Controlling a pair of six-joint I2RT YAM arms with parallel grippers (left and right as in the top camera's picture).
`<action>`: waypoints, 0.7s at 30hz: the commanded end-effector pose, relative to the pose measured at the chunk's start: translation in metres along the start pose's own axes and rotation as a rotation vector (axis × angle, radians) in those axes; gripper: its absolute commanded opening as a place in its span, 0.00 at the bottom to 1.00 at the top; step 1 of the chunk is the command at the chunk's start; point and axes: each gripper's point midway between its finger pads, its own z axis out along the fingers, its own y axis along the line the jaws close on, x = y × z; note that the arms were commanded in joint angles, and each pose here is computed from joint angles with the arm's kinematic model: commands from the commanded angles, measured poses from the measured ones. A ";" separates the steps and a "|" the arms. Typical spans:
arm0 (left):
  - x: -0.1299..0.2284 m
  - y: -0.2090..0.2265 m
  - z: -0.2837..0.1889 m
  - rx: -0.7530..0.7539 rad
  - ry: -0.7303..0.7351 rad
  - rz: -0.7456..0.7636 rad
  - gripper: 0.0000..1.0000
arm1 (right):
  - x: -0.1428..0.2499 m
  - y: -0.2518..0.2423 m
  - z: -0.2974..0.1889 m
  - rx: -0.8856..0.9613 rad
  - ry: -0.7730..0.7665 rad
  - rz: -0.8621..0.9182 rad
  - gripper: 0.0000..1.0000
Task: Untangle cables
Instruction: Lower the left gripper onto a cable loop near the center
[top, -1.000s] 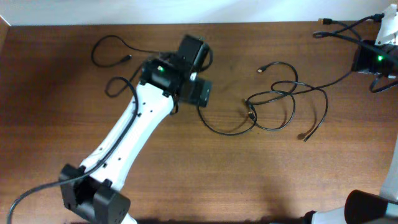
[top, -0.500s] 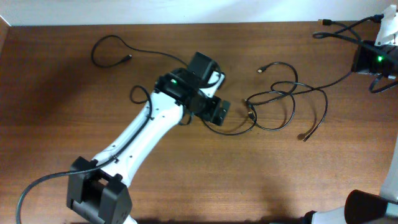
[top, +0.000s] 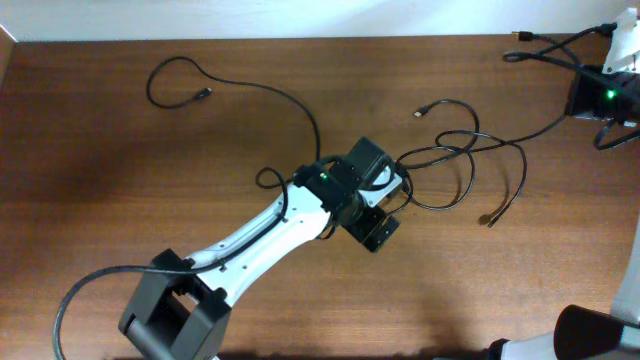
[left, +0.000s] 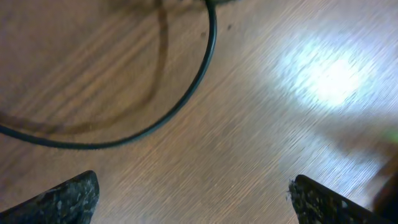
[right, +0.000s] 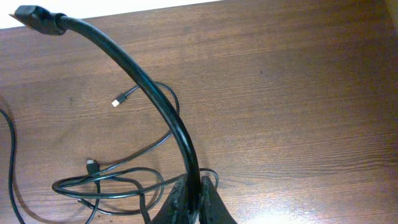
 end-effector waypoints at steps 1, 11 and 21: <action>0.018 -0.009 0.006 0.055 0.056 0.169 0.99 | -0.005 0.002 -0.006 -0.008 -0.023 -0.011 0.04; -0.004 0.010 0.003 0.023 -0.040 0.305 0.99 | -0.005 0.002 -0.006 -0.008 -0.019 -0.010 0.04; -0.014 0.029 0.027 0.013 -0.035 0.357 0.99 | -0.005 0.002 -0.006 -0.008 -0.019 -0.010 0.04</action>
